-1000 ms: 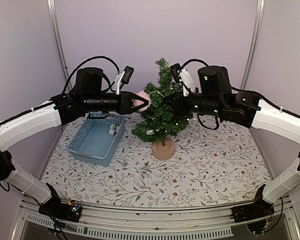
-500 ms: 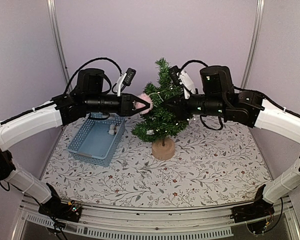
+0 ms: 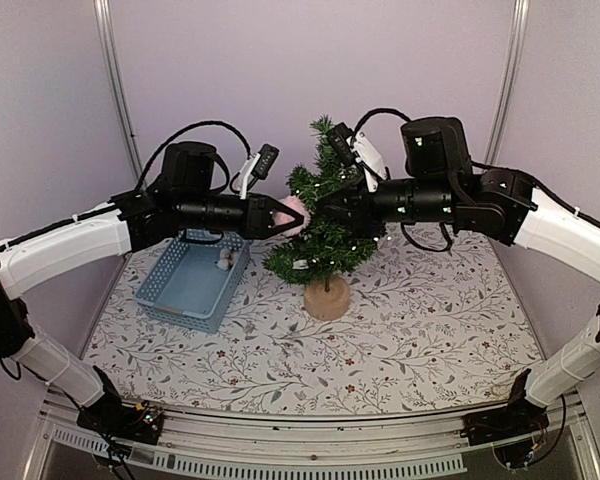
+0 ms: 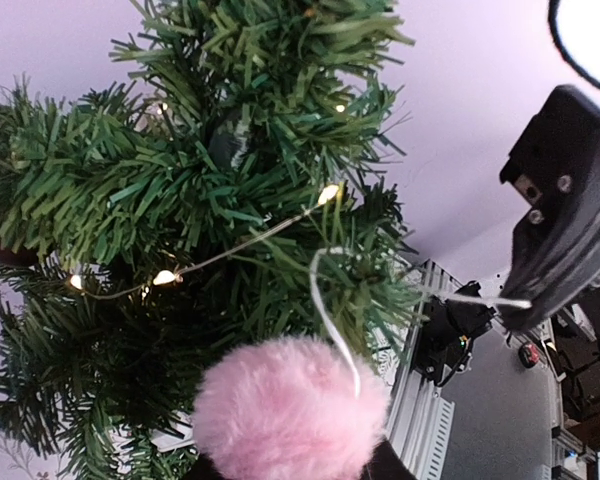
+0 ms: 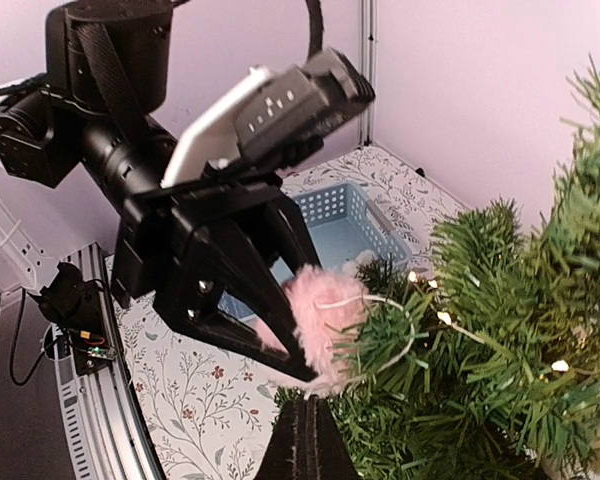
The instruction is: Decorate the small christmas tree
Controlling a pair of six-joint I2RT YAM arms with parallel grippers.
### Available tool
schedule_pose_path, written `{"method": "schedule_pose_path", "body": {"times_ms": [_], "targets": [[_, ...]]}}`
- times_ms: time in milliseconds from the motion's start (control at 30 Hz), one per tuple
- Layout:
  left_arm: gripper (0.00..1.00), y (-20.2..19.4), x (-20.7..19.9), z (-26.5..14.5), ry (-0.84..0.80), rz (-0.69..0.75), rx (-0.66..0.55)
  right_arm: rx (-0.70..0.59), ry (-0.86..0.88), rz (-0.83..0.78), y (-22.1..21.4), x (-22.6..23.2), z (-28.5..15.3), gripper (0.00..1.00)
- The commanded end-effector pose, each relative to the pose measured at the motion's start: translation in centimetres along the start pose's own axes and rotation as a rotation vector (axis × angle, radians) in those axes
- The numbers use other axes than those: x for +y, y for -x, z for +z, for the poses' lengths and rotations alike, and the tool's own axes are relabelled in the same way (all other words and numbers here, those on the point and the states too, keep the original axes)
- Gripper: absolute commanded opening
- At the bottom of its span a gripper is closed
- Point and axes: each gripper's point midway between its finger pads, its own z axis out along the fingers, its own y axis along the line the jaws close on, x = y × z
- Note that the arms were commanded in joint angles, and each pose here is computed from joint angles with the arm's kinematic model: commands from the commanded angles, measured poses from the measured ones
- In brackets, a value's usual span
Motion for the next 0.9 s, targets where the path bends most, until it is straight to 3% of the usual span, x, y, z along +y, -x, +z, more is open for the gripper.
{"method": "schedule_pose_path", "body": {"times_ms": [0, 467, 867], "targets": [[0.00, -0.8, -0.2, 0.5, -0.015, 0.014, 0.026, 0.000, 0.020, -0.056, 1.3, 0.6, 0.9, 0.00], [0.00, -0.7, -0.2, 0.5, -0.010, 0.027, 0.017, 0.064, -0.017, -0.079, 1.8, 0.6, 3.3, 0.00], [0.00, -0.7, -0.1, 0.6, -0.009, 0.031, 0.018, 0.035, -0.130, -0.086, 3.9, -0.9, 4.2, 0.00]]}}
